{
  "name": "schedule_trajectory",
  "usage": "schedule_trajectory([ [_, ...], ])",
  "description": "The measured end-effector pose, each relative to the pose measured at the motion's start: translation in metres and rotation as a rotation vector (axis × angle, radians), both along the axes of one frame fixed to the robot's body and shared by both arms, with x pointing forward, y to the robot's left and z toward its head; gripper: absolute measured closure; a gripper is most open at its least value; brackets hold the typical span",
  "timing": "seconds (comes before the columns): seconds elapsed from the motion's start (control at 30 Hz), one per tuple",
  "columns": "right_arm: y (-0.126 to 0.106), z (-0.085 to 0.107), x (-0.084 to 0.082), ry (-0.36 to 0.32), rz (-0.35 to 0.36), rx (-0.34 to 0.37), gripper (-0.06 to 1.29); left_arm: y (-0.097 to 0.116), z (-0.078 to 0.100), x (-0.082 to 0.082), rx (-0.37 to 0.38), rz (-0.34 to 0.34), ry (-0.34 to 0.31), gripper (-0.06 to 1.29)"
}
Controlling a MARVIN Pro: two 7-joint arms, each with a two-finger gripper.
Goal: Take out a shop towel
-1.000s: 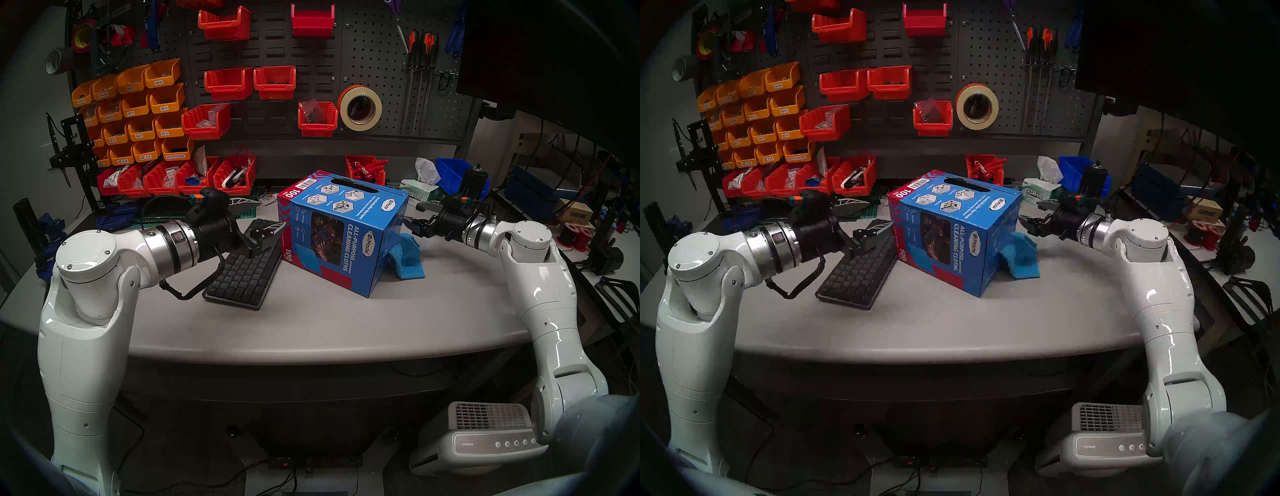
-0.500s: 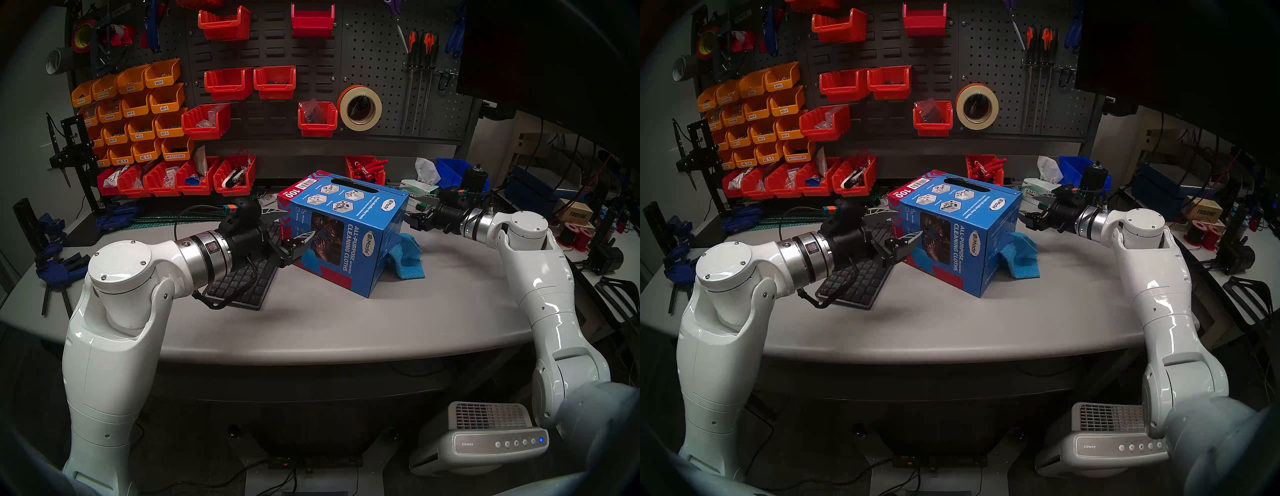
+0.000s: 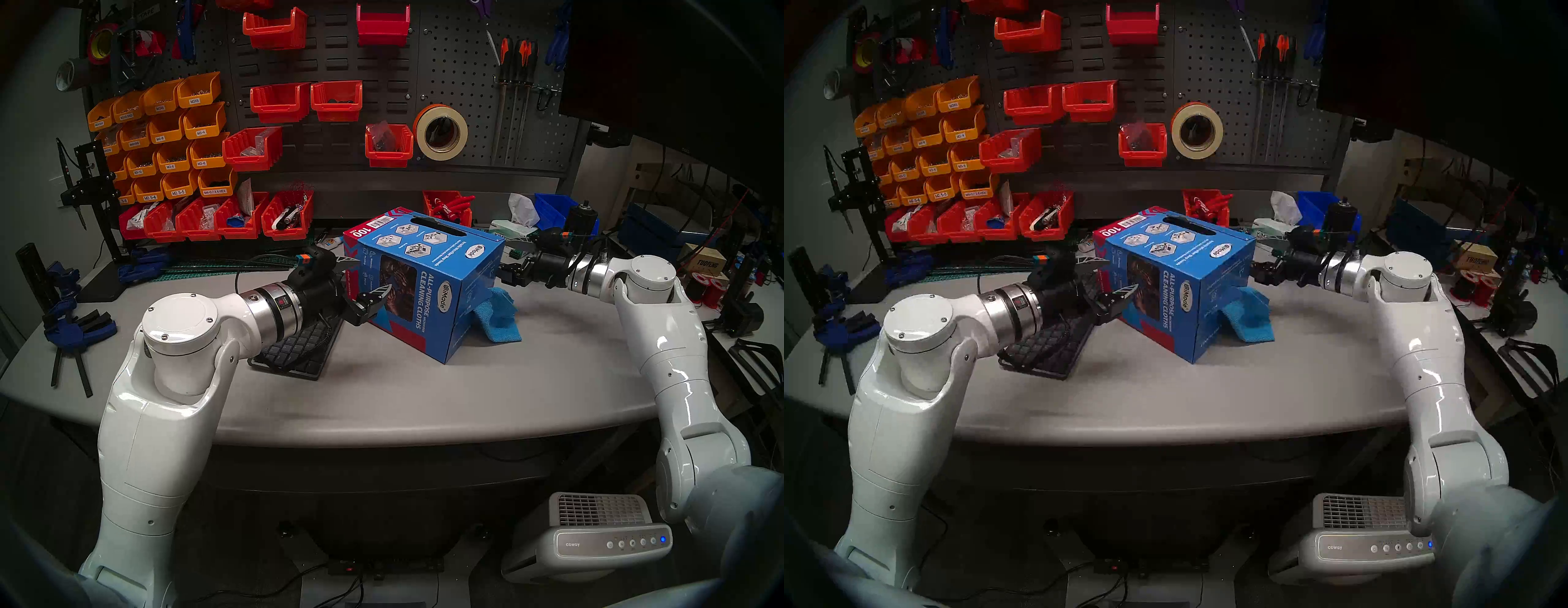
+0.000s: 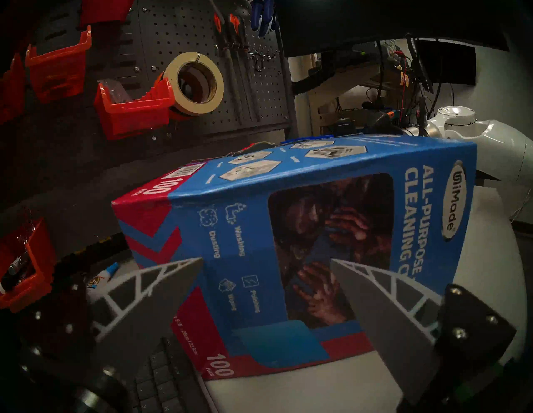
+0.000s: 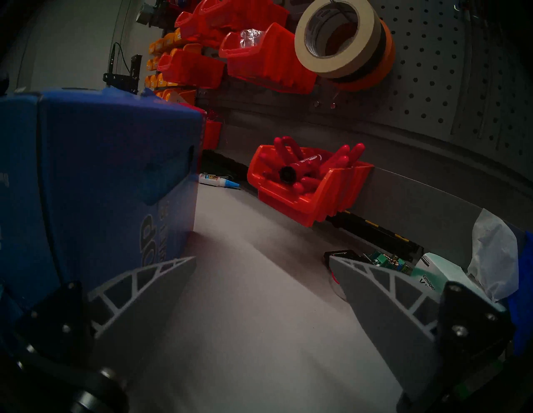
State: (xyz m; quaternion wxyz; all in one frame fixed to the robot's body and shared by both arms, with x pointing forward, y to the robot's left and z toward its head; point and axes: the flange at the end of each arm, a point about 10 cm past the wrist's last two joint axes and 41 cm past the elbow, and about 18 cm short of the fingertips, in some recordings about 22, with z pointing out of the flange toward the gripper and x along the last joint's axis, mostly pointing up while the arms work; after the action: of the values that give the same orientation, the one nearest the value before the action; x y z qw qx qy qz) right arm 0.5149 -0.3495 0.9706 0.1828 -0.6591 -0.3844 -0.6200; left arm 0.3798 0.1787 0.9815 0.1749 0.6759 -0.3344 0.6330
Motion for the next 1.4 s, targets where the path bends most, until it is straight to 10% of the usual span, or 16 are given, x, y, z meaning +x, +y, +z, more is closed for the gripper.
schedule_trajectory([
  [0.83, -0.007, 0.006, -0.059, -0.018, 0.063, -0.004, 0.01, -0.01, -0.001, 0.055, 0.056, 0.029, -0.07, 0.02],
  [1.4, -0.018, 0.02, -0.083, -0.048, -0.001, -0.012, 0.01, 0.018, 0.037, 0.067, 0.064, 0.047, -0.18, 0.02],
])
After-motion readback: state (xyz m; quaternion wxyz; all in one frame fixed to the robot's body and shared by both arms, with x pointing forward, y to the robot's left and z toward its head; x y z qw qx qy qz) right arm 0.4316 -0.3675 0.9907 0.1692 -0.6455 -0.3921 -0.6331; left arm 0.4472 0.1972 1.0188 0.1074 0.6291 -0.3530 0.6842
